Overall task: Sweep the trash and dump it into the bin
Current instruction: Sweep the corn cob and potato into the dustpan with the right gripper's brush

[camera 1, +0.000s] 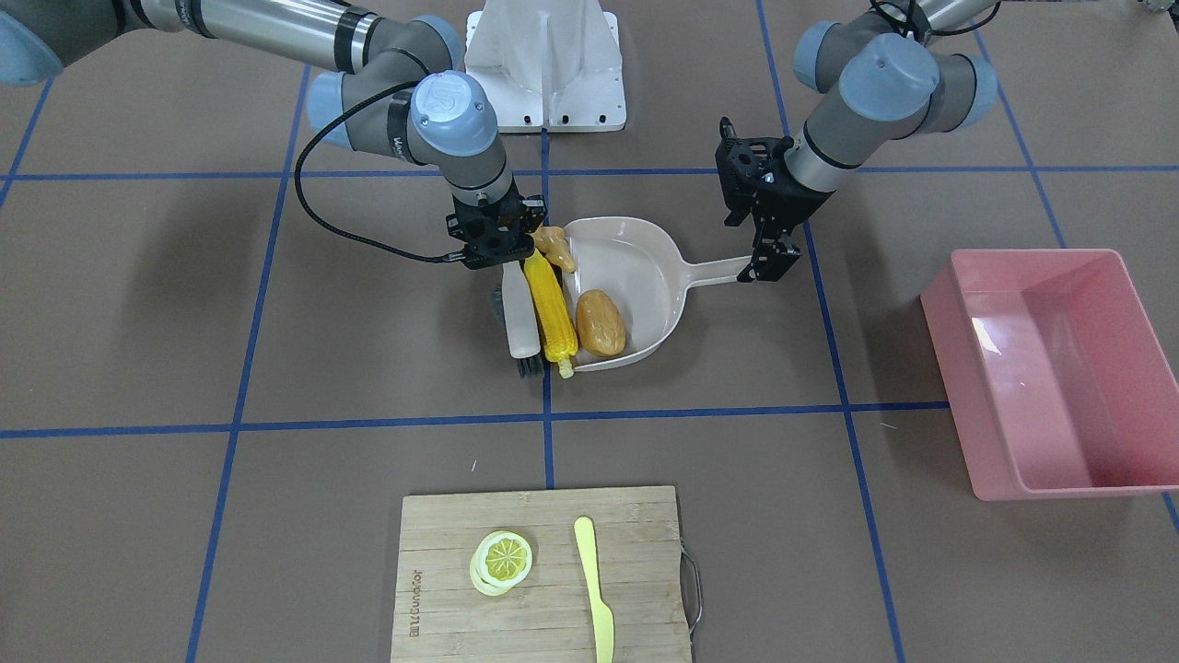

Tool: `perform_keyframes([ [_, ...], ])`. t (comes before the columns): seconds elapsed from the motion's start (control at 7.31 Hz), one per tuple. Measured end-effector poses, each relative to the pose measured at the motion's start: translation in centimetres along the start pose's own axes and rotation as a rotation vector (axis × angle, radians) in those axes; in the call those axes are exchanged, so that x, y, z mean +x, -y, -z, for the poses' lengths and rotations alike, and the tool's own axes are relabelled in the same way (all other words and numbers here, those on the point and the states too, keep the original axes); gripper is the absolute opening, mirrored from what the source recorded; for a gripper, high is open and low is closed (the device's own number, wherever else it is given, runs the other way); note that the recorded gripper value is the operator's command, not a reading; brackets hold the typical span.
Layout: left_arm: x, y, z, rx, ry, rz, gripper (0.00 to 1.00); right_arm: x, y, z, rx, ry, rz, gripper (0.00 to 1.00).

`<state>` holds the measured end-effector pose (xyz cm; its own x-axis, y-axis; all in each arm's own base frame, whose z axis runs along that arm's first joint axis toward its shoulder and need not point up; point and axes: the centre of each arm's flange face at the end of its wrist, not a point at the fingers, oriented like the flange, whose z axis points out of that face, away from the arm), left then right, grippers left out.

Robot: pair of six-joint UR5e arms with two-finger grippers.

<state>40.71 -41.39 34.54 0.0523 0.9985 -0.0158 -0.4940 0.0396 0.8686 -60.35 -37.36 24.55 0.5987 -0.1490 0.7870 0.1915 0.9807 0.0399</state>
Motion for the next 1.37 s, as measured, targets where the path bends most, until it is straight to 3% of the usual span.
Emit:
perform_keyframes([
  [0.55,0.3,-0.1,0.4,0.003,0.001,-0.001,0.9,-3.3,0.1,2.2,0.01,0.073,-0.028,0.0],
  [0.96,0.2,-0.4,0.1,-0.003,-0.001,0.003,0.9,-4.9,-0.5,2.9,-0.003,0.173,-0.108,0.0],
  [1.37,0.2,-0.5,0.0,-0.006,-0.003,0.004,0.89,-4.6,-0.5,7.1,-0.088,0.271,-0.192,0.0],
])
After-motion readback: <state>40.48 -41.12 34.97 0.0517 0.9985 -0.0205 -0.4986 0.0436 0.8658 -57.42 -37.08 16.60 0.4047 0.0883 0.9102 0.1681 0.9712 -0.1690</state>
